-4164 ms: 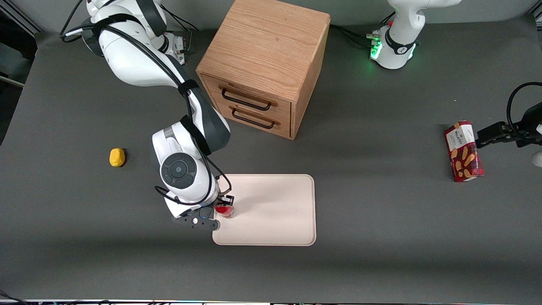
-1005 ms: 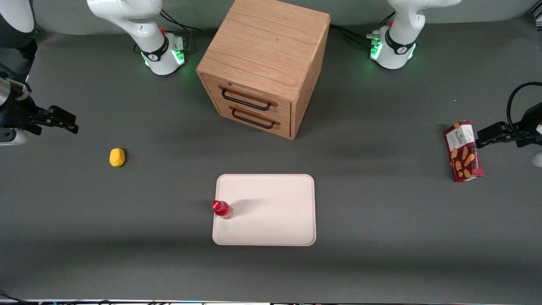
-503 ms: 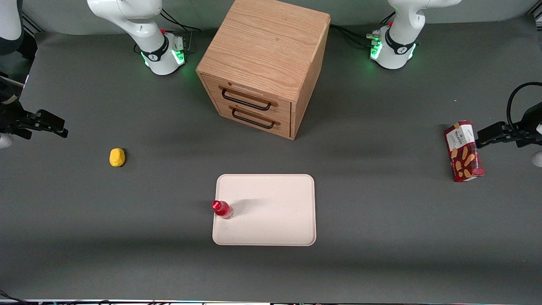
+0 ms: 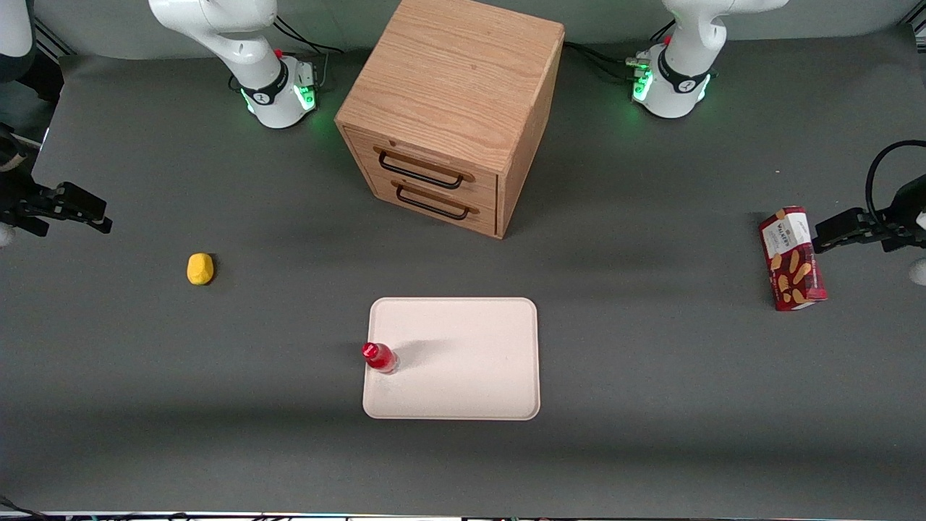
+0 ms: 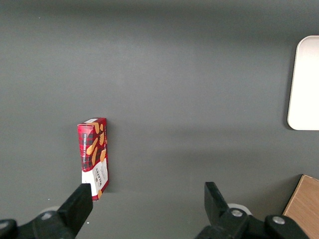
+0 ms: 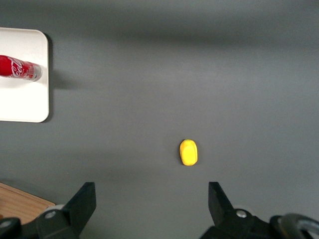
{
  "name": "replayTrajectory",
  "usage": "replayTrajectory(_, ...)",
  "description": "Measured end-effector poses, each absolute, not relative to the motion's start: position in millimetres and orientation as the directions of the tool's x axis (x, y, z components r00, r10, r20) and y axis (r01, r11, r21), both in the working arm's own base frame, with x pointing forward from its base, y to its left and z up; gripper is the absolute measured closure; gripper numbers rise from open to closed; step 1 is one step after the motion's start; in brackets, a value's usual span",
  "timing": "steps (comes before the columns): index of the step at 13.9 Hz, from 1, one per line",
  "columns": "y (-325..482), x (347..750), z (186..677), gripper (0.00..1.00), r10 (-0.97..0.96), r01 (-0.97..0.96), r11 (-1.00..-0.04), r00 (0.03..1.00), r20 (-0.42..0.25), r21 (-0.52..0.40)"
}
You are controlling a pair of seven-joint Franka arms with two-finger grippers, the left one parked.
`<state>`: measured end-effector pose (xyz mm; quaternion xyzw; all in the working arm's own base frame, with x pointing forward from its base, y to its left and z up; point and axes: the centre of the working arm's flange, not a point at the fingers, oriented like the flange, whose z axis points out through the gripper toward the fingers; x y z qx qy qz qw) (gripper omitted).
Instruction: Place coke bottle on tray
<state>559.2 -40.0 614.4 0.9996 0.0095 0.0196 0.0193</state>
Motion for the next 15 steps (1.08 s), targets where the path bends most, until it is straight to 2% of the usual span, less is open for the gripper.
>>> replayTrajectory(15,-37.5,559.4,614.3,0.00,0.012,0.012,-1.000,0.999,0.035,-0.009)
